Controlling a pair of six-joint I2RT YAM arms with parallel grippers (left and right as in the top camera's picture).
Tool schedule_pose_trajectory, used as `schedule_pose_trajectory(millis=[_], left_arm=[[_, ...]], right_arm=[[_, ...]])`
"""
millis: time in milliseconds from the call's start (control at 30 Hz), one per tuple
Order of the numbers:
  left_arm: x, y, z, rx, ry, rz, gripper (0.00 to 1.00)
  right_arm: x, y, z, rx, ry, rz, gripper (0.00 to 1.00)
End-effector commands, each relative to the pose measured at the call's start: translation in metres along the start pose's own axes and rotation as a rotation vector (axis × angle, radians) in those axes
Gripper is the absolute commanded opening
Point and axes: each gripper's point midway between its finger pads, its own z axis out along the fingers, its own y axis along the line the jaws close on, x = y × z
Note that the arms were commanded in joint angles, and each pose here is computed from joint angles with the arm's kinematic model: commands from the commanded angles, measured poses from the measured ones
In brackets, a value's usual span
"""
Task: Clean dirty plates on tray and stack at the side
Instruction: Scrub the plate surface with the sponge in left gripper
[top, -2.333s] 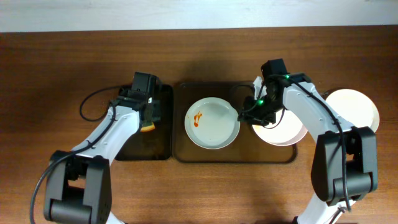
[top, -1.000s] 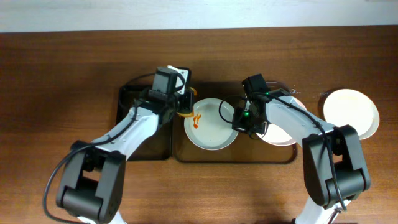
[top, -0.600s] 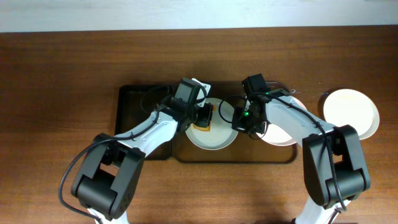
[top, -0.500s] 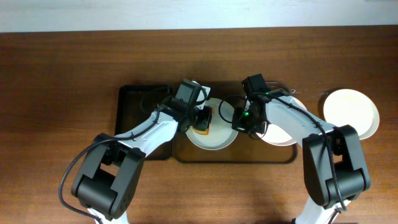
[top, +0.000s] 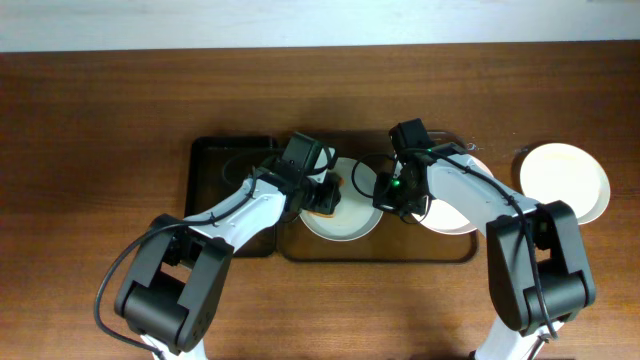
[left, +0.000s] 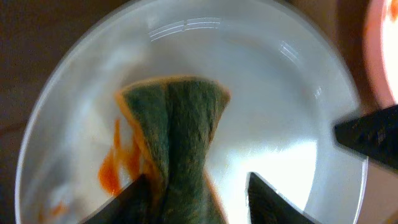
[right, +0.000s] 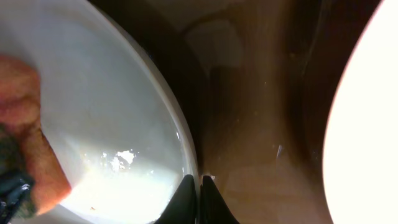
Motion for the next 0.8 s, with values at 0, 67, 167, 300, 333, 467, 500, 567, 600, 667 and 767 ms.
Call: schedule_pose_trajectory(millis=[0,67,167,300,333,467,500,567,600,667,767], left_arm=[[0.007,-0.002,0.002,-0.006,0.035,0.019,0.11],[0.009,-0.002,0.002,-0.007,0.041,0.019,0.03],[0.010,0.002,0.005,-0.054,0.040,0.031,0.00],[0.007,0.018,0.013,-0.173,0.013,0.050,0.00],[0.005,0.021,0.013,-0.185,0.004,0.051,0.00],[0.007,0.022,0.016,-0.186,0.010,0.050,0.00],[0.007,0.023,0.016,-0.194,0.008,0.050,0.00],[0.006,0.030,0.017,-0.234,0.002,0.051,0.00],[0.004,0.037,0.015,-0.276,-0.010,0.053,0.00],[-0.008,0.050,0.011,-0.355,-0.061,0.055,0.00],[-0.023,0.057,0.006,-0.413,-0.131,0.057,0.00]], right_arm=[[0.004,-0.001,0.003,0.006,0.015,0.005,0.04],[0.004,-0.001,0.003,0.006,0.015,0.005,0.04],[0.005,-0.001,0.003,0.006,0.016,0.005,0.04],[0.005,-0.001,0.003,0.006,0.015,0.005,0.04],[0.004,-0.002,0.003,0.012,0.012,0.005,0.04],[0.007,-0.006,0.009,0.012,0.010,0.005,0.04],[0.007,-0.006,0.011,0.010,0.008,0.005,0.04],[0.008,-0.007,0.011,0.011,0.010,0.004,0.04],[0.008,-0.007,0.012,0.011,0.010,0.004,0.04],[0.008,-0.007,0.012,0.012,0.011,0.004,0.04],[0.009,-0.007,0.012,0.013,0.012,0.005,0.04]])
